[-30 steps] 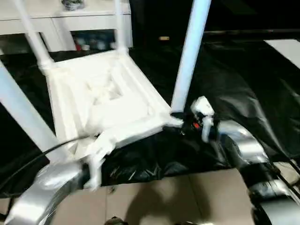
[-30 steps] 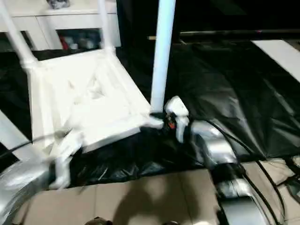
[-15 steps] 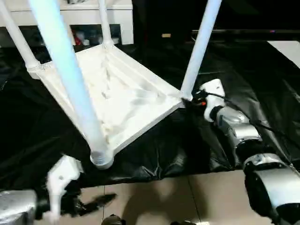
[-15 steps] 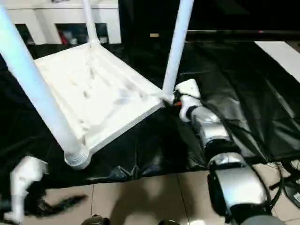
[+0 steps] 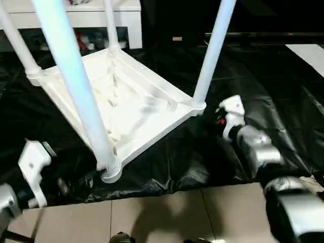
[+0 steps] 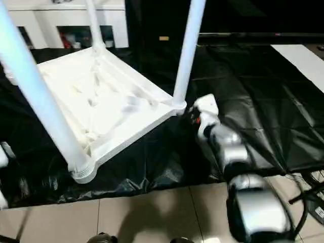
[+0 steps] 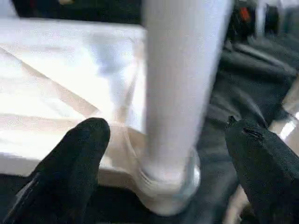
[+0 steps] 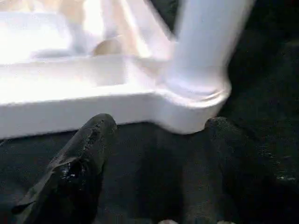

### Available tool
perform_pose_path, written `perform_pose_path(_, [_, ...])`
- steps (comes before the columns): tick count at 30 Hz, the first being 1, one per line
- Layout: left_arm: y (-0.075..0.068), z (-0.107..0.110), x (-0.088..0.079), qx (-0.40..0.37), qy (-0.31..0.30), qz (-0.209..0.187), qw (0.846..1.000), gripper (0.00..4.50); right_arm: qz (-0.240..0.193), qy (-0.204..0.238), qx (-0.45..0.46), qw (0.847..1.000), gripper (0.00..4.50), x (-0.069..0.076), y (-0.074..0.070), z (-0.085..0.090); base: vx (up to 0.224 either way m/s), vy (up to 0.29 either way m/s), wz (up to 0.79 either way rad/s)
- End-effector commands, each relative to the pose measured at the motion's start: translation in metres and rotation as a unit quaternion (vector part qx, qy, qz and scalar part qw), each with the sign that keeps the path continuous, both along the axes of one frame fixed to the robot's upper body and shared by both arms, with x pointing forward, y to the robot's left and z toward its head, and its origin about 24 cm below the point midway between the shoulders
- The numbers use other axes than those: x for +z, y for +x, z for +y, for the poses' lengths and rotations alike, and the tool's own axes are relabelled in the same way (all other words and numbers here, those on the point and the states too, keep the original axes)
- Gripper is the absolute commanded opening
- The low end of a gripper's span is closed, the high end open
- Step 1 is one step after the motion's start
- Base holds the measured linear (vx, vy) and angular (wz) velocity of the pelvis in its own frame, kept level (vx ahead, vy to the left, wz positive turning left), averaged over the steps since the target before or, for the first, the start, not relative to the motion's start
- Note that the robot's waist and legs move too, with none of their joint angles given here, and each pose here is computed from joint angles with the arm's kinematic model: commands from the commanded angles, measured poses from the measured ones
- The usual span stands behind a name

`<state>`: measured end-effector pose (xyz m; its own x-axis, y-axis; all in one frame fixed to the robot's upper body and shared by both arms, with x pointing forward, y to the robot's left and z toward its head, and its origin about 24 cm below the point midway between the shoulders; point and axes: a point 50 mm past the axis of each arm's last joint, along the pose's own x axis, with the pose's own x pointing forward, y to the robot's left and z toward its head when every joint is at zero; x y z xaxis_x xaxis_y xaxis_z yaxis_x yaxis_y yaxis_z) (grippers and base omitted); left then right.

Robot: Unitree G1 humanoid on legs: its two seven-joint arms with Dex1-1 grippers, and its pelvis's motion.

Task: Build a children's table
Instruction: Rotate table base

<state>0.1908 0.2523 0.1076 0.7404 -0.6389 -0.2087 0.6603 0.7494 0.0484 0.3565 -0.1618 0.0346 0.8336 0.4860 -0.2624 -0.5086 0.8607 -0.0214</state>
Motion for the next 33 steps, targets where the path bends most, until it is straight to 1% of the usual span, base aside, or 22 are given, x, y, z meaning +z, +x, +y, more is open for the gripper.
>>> perform_pose_path(1, [0.005, -0.007, 0.005, -0.013, -0.025, -0.017, 0.999, 4.44, -0.005, 0.001, 0.002, 1.000, 3.56, 0.003, 0.002, 0.002, 0.000, 0.000, 0.00])
perform_pose_path(2, [0.005, -0.007, 0.005, -0.013, -0.025, -0.017, 0.999, 4.44, -0.005, 0.001, 0.002, 1.000, 3.56, 0.003, 0.002, 0.002, 0.000, 0.000, 0.00])
perform_pose_path(3, [0.011, -0.017, 0.009, -0.030, -0.054, -0.025, 0.998, 4.44, 0.000, 0.000, 0.009, 1.000, 3.56, 0.001, 0.001, 0.008, 0.000, 0.000, 0.00])
perform_pose_path(5, [0.019, -0.033, 0.013, -0.064, -0.082, -0.033, 0.994, 4.44, 0.008, -0.010, 0.017, 1.000, 3.56, -0.001, 0.002, 0.017, 0.000, 0.000, 0.00])
perform_pose_path(9, [0.029, -0.052, 0.011, -0.097, -0.093, -0.036, 0.990, 4.44, 0.016, -0.013, 0.021, 1.000, 3.56, -0.002, 0.004, 0.028, 0.000, 0.000, 0.00])
perform_pose_path(10, [0.033, -0.060, 0.010, -0.109, -0.095, -0.039, 0.989, 4.44, 0.022, -0.019, 0.024, 0.999, 3.56, -0.003, 0.004, 0.033, 0.000, 0.000, 0.00])
perform_pose_path(12, [0.038, -0.071, 0.010, -0.130, -0.099, -0.040, 0.986, 4.44, 0.027, -0.032, 0.027, 0.999, 3.56, -0.004, 0.005, 0.037, 0.000, 0.000, 0.00])
perform_pose_path(13, [0.038, -0.072, 0.010, -0.132, -0.100, -0.040, 0.985, 4.44, 0.027, -0.032, 0.027, 0.999, 3.56, -0.004, 0.005, 0.037, 0.000, 0.000, 0.00])
perform_pose_path(19, [0.046, -0.106, 0.012, -0.186, -0.122, -0.038, 0.974, 4.44, 0.032, -0.021, 0.026, 0.999, 3.56, -0.002, 0.008, 0.048, 0.000, 0.000, 0.00])
perform_pose_path(22, [0.051, -0.126, 0.013, -0.212, -0.136, -0.045, 0.967, 4.44, 0.038, -0.018, 0.027, 0.999, 3.56, -0.004, 0.007, 0.054, 0.000, 0.000, 0.00])
perform_pose_path(23, [0.052, -0.136, 0.015, -0.223, -0.144, -0.050, 0.963, 4.44, 0.041, -0.009, 0.030, 0.999, 3.56, -0.005, 0.007, 0.060, 0.000, 0.000, 0.00])
perform_pose_path(24, [0.052, -0.136, 0.015, -0.223, -0.144, -0.050, 0.963, 4.44, 0.041, -0.009, 0.030, 0.999, 3.56, -0.005, 0.007, 0.060, 0.000, 0.000, 0.00])
perform_pose_path(27, [0.056, -0.159, 0.019, -0.246, -0.162, -0.059, 0.954, 4.44, 0.043, -0.002, 0.039, 0.998, 3.56, -0.007, 0.005, 0.070, 0.000, 0.000, 0.00])
perform_pose_path(31, [0.063, -0.177, 0.019, -0.264, -0.160, -0.069, 0.949, 4.44, 0.041, 0.010, 0.047, 0.998, 3.56, -0.005, 0.004, 0.081, 0.000, 0.000, 0.00])
perform_pose_path(33, [0.064, -0.180, 0.019, -0.266, -0.157, -0.073, 0.948, 4.44, 0.041, 0.009, 0.047, 0.998, 3.56, -0.005, 0.004, 0.082, 0.000, 0.000, 0.00])
